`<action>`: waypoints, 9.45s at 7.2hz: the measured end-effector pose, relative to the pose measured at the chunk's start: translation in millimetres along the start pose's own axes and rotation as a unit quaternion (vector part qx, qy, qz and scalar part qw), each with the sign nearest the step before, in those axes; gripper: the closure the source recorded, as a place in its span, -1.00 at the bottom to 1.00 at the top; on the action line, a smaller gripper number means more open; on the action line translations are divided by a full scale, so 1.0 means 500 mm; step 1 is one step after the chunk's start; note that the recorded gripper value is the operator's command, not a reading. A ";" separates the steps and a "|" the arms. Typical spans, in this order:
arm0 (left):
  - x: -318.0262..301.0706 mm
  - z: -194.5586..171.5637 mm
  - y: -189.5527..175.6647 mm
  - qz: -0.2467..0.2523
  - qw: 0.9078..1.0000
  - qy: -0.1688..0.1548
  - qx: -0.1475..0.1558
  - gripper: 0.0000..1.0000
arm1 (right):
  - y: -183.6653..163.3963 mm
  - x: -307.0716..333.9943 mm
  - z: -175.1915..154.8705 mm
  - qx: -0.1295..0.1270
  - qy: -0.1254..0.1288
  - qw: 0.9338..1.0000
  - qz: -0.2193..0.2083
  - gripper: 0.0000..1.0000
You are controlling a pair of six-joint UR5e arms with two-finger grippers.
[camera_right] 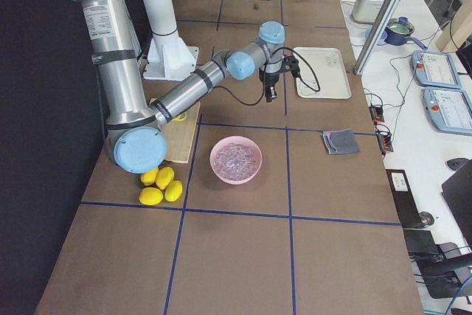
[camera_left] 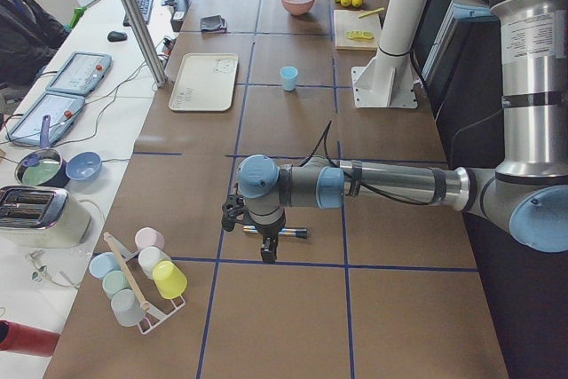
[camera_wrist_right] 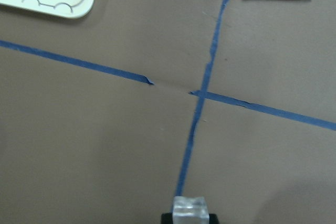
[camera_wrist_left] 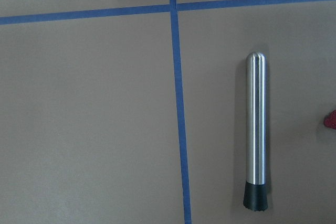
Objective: Mash ice and strawberries in cup
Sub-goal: 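Carry the ice cube over the blue cup and release it, then move the right gripper back over the pink bowl, then lower the right gripper into the bowl, grasp an ice cube, lift, then carry the ice cube with the right gripper over the blue cup, then release the ice cube into the cup and withdraw the right arm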
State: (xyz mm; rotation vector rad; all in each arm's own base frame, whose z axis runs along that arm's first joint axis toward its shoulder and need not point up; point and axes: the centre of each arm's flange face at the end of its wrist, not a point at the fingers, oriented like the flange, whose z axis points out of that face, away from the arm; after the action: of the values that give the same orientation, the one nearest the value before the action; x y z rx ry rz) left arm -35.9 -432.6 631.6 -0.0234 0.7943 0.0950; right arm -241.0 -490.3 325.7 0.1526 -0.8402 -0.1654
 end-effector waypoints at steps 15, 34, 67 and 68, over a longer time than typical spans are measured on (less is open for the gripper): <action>0.007 0.010 -0.002 0.006 1.000 0.000 -0.005 -1.00 | 0.049 -0.795 0.256 0.010 0.055 0.992 0.116 -0.99; 0.015 0.020 -0.003 0.012 1.000 0.000 -0.011 -1.00 | 0.328 0.466 0.124 -0.033 0.050 0.983 -0.176 -0.81; 0.012 0.025 -0.004 0.010 1.000 0.000 -0.013 -1.00 | 0.043 -0.780 0.249 0.023 0.023 0.989 0.141 -0.91; 0.012 0.025 -0.004 0.010 1.000 0.000 -0.013 -1.00 | 0.042 -0.781 0.252 0.023 0.024 0.989 0.142 -0.98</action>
State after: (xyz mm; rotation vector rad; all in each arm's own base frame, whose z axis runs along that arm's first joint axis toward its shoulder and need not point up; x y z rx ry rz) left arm -22.7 -433.3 636.1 -0.0398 0.7940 0.1246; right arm -590.0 -398.2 129.0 0.0786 -0.8082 0.1257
